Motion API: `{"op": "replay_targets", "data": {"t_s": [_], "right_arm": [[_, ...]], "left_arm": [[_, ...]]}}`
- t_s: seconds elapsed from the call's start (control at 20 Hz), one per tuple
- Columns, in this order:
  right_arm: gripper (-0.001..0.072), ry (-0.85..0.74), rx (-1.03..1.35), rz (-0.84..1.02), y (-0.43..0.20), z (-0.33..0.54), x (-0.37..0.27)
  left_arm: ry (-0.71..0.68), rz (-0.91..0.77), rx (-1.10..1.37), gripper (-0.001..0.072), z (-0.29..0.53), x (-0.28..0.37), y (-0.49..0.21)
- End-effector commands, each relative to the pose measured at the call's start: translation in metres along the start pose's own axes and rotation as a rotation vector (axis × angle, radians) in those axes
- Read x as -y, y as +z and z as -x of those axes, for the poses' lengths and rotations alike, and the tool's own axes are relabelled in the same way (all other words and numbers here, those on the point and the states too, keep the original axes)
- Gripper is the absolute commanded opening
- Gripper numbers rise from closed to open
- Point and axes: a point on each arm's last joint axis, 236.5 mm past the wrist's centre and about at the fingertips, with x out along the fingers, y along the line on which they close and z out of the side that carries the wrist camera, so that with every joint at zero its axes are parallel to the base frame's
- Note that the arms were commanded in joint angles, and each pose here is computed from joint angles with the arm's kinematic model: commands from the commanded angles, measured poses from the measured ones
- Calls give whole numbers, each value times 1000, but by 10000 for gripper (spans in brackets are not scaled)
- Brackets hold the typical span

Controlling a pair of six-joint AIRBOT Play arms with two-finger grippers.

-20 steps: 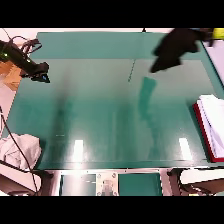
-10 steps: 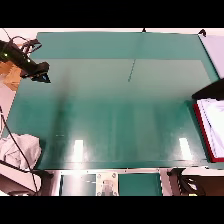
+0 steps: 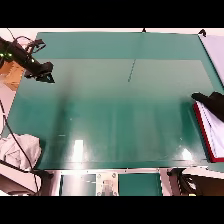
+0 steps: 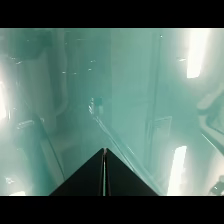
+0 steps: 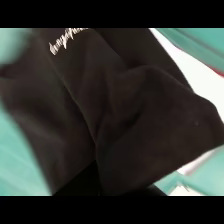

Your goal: Fold the shirts.

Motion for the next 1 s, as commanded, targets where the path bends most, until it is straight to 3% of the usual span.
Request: {"op": "replay_targets", "data": {"t_s": [0.0, 0.2, 0.25, 0.35, 0.4, 0.55, 0.6, 0.7, 0.75, 0.95], "right_arm": [[17, -243, -175, -118, -44, -34, 67], [18, -420, -240, -114, -62, -77, 115], [59, -436, -244, -107, -64, -85, 121], [578, -444, -265, -100, -70, -97, 125], [603, -441, -266, -97, -68, -98, 123], [602, -342, -172, -89, -43, -87, 80], [524, -265, -127, -53, -31, -81, 50], [57, -65, -51, 112, -17, -68, -30], [18, 33, -19, 195, -18, -59, -73], [17, 290, 87, 530, -73, -30, -208]], "left_arm": [[-9, -8, 1, 30, -1, 5, 0], [-9, -8, 1, 30, -1, 5, 1], [-9, -8, 2, 30, -1, 5, 1], [-9, -8, 5, 30, -1, 5, 1], [-9, -8, 7, 30, -1, 5, 2], [-9, -7, 8, 29, -1, 5, 2], [-9, -7, 6, 29, -1, 5, 2], [-12, -8, 8, 29, 2, 7, 0], [-14, -6, 16, 29, 6, 9, 0], [-8, -76, 85, 29, 29, 43, -10]]}}
